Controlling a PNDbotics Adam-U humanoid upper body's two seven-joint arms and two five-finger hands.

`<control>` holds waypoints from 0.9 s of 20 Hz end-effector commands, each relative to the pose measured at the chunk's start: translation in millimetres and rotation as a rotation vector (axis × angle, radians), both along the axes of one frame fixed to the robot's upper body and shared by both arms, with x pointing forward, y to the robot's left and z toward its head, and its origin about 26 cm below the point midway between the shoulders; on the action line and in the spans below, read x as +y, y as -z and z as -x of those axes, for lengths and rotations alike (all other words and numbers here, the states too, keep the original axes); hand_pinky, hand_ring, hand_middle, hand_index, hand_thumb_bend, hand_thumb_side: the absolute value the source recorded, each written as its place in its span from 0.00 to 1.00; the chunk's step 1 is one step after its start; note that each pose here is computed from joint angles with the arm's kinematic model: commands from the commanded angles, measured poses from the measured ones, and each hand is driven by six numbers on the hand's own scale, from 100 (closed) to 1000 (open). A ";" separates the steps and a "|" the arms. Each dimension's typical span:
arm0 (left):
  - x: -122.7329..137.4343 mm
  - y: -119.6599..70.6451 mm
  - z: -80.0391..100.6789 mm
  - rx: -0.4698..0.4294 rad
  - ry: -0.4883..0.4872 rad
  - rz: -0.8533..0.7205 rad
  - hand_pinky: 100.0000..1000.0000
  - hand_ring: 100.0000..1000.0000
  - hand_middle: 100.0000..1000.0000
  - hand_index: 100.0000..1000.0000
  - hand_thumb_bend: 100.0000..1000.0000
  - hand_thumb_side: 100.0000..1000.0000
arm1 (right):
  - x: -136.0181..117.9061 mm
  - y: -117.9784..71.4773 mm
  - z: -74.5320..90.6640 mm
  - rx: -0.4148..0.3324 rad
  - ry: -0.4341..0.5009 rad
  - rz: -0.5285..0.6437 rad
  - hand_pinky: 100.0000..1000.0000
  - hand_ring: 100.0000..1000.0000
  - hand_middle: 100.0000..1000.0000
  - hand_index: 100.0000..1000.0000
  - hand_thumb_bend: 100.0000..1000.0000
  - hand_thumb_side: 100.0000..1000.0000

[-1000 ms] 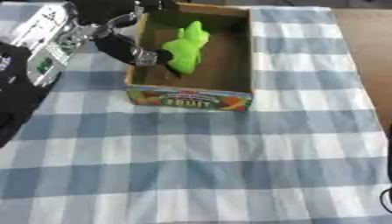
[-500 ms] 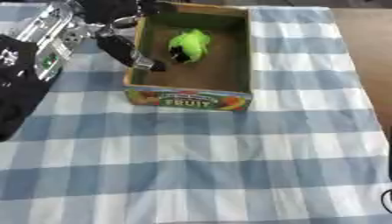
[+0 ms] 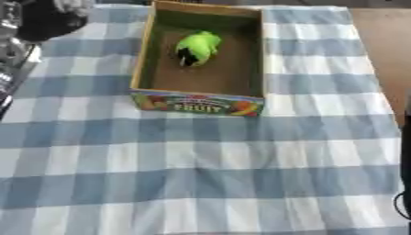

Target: Pick up objects on the table and place them in the box.

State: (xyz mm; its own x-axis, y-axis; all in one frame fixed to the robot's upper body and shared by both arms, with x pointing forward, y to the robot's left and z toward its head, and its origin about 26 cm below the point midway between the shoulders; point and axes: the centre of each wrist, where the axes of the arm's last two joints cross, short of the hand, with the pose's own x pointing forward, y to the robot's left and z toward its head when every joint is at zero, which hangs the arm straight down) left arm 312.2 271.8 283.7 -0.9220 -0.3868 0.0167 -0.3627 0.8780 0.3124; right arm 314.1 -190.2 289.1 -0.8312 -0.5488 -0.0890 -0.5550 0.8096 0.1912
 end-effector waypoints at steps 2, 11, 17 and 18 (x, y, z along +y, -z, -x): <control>7.3 2.6 11.3 -0.116 0.160 0.224 0.04 0.27 0.39 0.55 0.00 0.68 | -11.7 0.1 2.2 -0.022 0.054 0.016 0.35 0.33 0.36 0.50 0.00 0.78; 0.6 16.1 8.9 -0.363 0.320 0.293 0.10 0.34 0.40 0.53 0.00 0.70 | -27.6 23.9 2.5 -0.008 0.131 0.091 0.35 0.33 0.36 0.50 0.00 0.78; 0.7 16.6 9.2 -0.397 0.354 0.245 0.10 0.36 0.40 0.51 0.00 0.70 | -24.8 27.9 3.0 -0.012 0.116 0.128 0.35 0.33 0.36 0.50 0.00 0.78; 0.4 16.9 9.2 -0.406 0.355 0.217 0.10 0.36 0.40 0.51 0.00 0.70 | -24.0 26.9 2.9 -0.015 0.111 0.126 0.35 0.33 0.36 0.50 0.00 0.78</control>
